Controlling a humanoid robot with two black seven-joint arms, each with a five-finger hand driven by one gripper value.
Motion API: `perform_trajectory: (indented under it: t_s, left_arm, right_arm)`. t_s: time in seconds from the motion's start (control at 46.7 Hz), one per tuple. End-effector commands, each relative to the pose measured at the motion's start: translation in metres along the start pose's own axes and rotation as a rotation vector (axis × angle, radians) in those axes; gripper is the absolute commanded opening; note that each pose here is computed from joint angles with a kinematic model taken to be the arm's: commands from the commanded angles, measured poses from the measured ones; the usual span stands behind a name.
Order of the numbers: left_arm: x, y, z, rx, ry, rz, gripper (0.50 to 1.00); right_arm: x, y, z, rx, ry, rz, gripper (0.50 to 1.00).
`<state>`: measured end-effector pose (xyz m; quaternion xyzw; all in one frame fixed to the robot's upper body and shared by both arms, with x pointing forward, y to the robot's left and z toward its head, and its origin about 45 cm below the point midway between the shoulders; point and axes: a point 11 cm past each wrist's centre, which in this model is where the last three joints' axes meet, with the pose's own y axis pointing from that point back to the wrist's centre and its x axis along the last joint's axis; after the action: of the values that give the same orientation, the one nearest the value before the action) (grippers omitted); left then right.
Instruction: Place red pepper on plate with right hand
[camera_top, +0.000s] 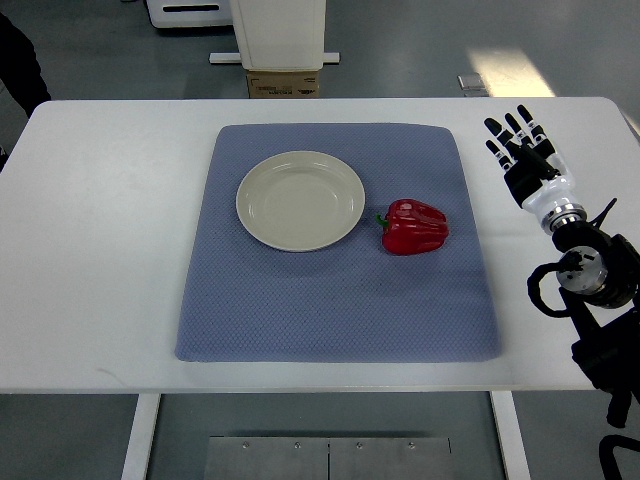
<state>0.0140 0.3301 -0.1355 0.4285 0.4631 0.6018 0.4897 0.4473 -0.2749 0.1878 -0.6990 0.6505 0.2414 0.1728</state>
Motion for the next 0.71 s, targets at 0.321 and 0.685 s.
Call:
perform_trajectory:
  t_s: [0.321,0.685]
  left_arm:
    - [0.0,0.0,0.0,0.001,0.0,0.0,1.0]
    - [0.0,0.0,0.0,0.001,0.0,0.0,1.0]
  right_arm:
    - [0.003,0.002,0.001,0.009,-0.125,0.015,1.0]
    - [-0.005,0.004,0.001,-0.024,-0.054,-0.079,1.0]
